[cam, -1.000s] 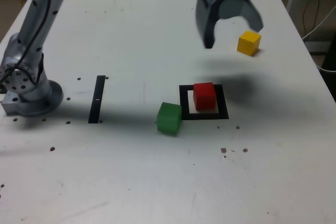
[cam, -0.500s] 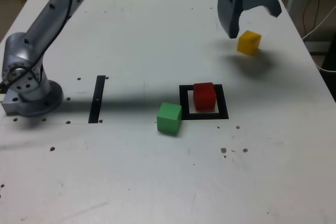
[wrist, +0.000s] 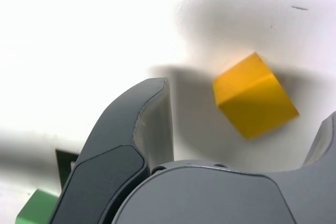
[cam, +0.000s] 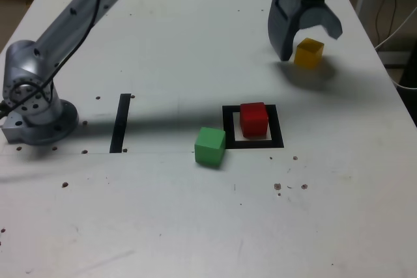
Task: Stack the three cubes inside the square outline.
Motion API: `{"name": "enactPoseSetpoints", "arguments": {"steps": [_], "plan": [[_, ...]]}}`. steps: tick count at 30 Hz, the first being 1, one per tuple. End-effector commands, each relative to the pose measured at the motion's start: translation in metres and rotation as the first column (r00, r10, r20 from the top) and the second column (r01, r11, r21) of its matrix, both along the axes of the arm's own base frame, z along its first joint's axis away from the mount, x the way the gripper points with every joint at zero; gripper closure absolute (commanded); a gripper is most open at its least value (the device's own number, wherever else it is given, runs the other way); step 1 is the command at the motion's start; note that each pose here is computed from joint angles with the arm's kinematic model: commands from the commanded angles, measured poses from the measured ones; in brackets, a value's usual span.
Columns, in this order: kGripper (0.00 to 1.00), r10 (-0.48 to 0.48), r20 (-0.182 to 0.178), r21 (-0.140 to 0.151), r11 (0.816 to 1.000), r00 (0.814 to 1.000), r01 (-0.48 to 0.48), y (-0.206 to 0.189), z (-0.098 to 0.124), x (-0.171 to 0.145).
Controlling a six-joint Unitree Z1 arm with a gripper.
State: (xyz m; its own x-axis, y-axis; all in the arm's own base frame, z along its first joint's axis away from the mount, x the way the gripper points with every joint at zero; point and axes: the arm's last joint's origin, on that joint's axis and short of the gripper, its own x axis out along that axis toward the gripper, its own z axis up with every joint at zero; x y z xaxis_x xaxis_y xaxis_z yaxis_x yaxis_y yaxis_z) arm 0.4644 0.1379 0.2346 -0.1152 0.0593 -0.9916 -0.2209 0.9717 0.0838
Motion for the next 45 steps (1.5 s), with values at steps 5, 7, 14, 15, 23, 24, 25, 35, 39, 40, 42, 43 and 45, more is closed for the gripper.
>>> {"name": "enactPoseSetpoints", "arguments": {"steps": [5, 7, 14, 15, 23, 24, 25, 35, 39, 40, 42, 43, 45], "plan": [[0.03, -0.025, 0.007, 0.021, 0.999, 1.0, 0.025, 0.008, -0.011, 0.01], [0.03, -0.028, 0.006, 0.026, 0.999, 1.0, 0.027, 0.012, -0.015, 0.012], [0.06, -0.032, 0.019, 0.045, 0.998, 0.999, 0.032, 0.017, -0.024, 0.019], [0.07, -0.032, 0.022, 0.046, 0.998, 0.999, 0.031, 0.017, -0.024, 0.019], [0.14, -0.031, 0.033, 0.054, 0.998, 0.999, 0.03, 0.019, -0.026, 0.021], [0.14, -0.031, 0.031, 0.052, 0.998, 0.999, 0.03, 0.019, -0.026, 0.021], [0.15, -0.032, 0.028, 0.049, 0.998, 0.999, 0.03, 0.018, -0.026, 0.02], [0.18, -0.047, 0.014, 0.024, 0.999, 0.999, 0.047, 0.009, -0.027, 0.02], [0.19, -0.054, 0.013, 0.018, 0.998, 0.998, 0.054, 0.007, -0.029, 0.02], [0.2, -0.056, 0.013, 0.017, 0.998, 0.998, 0.055, 0.007, -0.029, 0.02], [0.23, -0.059, 0.012, 0.016, 0.998, 0.998, 0.058, 0.007, -0.029, 0.02], [0.25, -0.06, 0.012, 0.016, 0.998, 0.998, 0.06, 0.007, -0.029, 0.02], [0.29, -0.062, 0.013, 0.018, 0.998, 0.998, 0.062, 0.007, -0.029, 0.02]]}}
